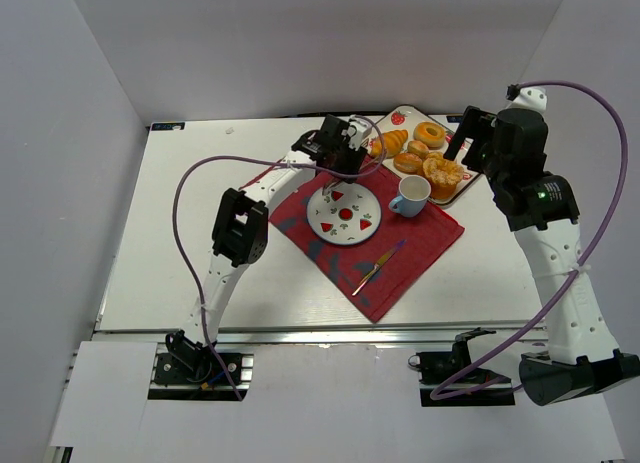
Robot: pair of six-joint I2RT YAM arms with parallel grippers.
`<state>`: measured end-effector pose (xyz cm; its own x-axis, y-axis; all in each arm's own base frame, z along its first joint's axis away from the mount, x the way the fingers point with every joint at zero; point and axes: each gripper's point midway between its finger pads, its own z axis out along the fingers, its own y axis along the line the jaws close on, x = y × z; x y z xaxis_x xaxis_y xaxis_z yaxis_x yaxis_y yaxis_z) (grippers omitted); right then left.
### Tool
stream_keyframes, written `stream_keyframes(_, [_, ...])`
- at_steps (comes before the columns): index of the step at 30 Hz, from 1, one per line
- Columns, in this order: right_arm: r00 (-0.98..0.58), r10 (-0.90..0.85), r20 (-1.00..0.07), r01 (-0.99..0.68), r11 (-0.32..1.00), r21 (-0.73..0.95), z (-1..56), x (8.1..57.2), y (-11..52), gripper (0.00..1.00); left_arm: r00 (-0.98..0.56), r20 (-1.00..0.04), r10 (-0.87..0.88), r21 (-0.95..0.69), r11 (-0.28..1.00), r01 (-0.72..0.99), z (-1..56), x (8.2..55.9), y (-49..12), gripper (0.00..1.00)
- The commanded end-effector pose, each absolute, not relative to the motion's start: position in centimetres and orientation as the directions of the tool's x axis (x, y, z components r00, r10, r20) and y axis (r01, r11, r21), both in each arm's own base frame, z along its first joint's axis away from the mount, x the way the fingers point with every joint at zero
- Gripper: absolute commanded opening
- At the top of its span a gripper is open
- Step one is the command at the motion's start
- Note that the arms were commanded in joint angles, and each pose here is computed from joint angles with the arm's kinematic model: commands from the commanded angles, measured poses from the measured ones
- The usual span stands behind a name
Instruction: Place the bread
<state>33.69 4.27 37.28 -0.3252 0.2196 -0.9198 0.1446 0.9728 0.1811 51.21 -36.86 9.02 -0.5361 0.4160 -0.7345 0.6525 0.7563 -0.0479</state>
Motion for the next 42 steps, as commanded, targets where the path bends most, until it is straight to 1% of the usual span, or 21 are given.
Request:
stream_keyframes(1, [-0.271,0.238,-0.933,0.139,0.969,0.206,38.5,34.0,4.4,0.89,-0.465,-0.798,0.385,-0.037,0.738,0.674,12.7,52.1,-38.1,0.63])
stream_keyframes(2, [-0.278,0.236,-0.931,0.141,0.969,0.204,38.2,34.0,4.4,0.89,-0.468,-0.795,0.387,-0.037,0.738,0.674,12.5,52.1,-38.1,0.6])
stream_keyframes(3, [-0.279,0.235,-0.931,0.139,0.969,0.203,38.1,34.0,4.4,0.89,-0.469,-0.792,0.39,-0.039,0.735,0.677,12.4,52.0,-38.1,0.56])
stream_keyframes(4, [-0.281,0.235,-0.931,0.14,0.969,0.203,38.0,34.1,4.4,0.89,-0.468,-0.793,0.389,-0.04,0.734,0.678,12.4,52.1,-38.2,0.47])
stream_keyframes(10, [-0.285,0.237,-0.929,0.132,0.969,0.207,37.7,34.3,4.6,0.89,-0.463,-0.798,0.386,-0.037,0.735,0.677,13.4,51.8,-38.1,0.28])
stream_keyframes(11, [-0.284,0.237,-0.929,0.129,0.97,0.208,37.7,34.3,4.7,0.89,-0.461,-0.8,0.384,-0.037,0.736,0.676,13.6,51.9,-38.0,0.21])
stream_keyframes(13, [-0.284,0.24,-0.928,0.129,0.969,0.211,37.7,34.3,4.7,0.89,-0.453,-0.81,0.372,-0.039,0.736,0.675,14.6,51.8,-38.1,0.13])
stream_keyframes(14, [-0.283,0.24,-0.928,0.127,0.969,0.212,37.8,34.3,4.8,0.89,-0.446,-0.817,0.365,-0.037,0.74,0.672,15.1,52.0,-38.0,0.02])
stream_keyframes(15, [-0.281,0.241,-0.929,0.128,0.969,0.212,37.8,34.2,4.7,0.89,-0.437,-0.827,0.353,-0.038,0.742,0.669,16.1,51.9,-38.1,0.0])
stream_keyframes(20, [-0.28,0.242,-0.929,0.12,0.969,0.216,37.9,33.9,4.8,0.89,-0.401,-0.861,0.313,-0.038,0.747,0.664,19.6,51.9,-38.1,0.0])
stream_keyframes(27, [-0.285,0.247,-0.926,0.083,0.969,0.233,37.9,33.2,5.3,0.9,-0.327,-0.915,0.238,-0.025,0.774,0.633,27.3,50.9,-36.6,0.0])
stream_keyframes(28, [-0.286,0.247,-0.926,0.078,0.969,0.235,37.9,33.0,5.4,0.89,-0.307,-0.925,0.222,-0.022,0.777,0.629,29.2,50.4,-36.1,0.0])
stream_keyframes(31, [-0.295,0.246,-0.923,0.052,0.969,0.241,37.7,32.5,5.7,0.89,-0.348,-0.919,0.187,-0.06,0.804,0.592,30.3,49.3,-35.0,0.0])
stream_keyframes(32, [-0.297,0.24,-0.924,0.041,0.97,0.239,37.7,32.4,5.9,0.89,-0.357,-0.916,0.183,-0.062,0.815,0.576,31.3,48.4,-34.2,0.0])
stream_keyframes(34, [-0.31,0.233,-0.922,0.009,0.97,0.242,37.8,31.7,6.3,0.89,-0.402,-0.896,0.187,-0.08,0.823,0.562,31.1,46.6,-33.6,0.0])
stream_keyframes(35, [-0.316,0.225,-0.922,-0.007,0.971,0.239,37.8,31.5,6.5,0.89,-0.4,-0.903,0.155,-0.1,0.83,0.548,32.9,45.4,-33.1,0.0])
stream_keyframes(37, [-0.328,0.221,-0.918,-0.042,0.968,0.248,37.9,30.6,6.9,0.89,-0.44,-0.882,0.169,-0.099,0.846,0.524,31.8,43.6,-32.4,0.0])
stream_keyframes(39, [-0.332,0.224,-0.916,-0.064,0.964,0.259,37.8,29.5,7.1,0.89,-0.455,-0.877,0.155,-0.098,0.869,0.486,33.0,41.5,-31.0,0.0])
stream_keyframes(40, [-0.329,0.228,-0.916,-0.076,0.961,0.266,37.9,29.1,7.3,0.89,-0.491,-0.851,0.187,-0.088,0.871,0.483,31.3,40.0,-30.8,0.0])
stream_keyframes(41, [-0.32,0.232,-0.918,-0.088,0.958,0.273,38.0,28.8,7.4,0.89,-0.505,-0.842,0.188,-0.088,0.877,0.472,31.0,39.1,-30.5,0.0])
stream_keyframes(42, [-0.312,0.241,-0.919,-0.103,0.953,0.285,38.3,28.2,7.5,0.89,-0.496,-0.851,0.173,-0.076,0.894,0.442,32.0,38.1,-29.3,0.0])
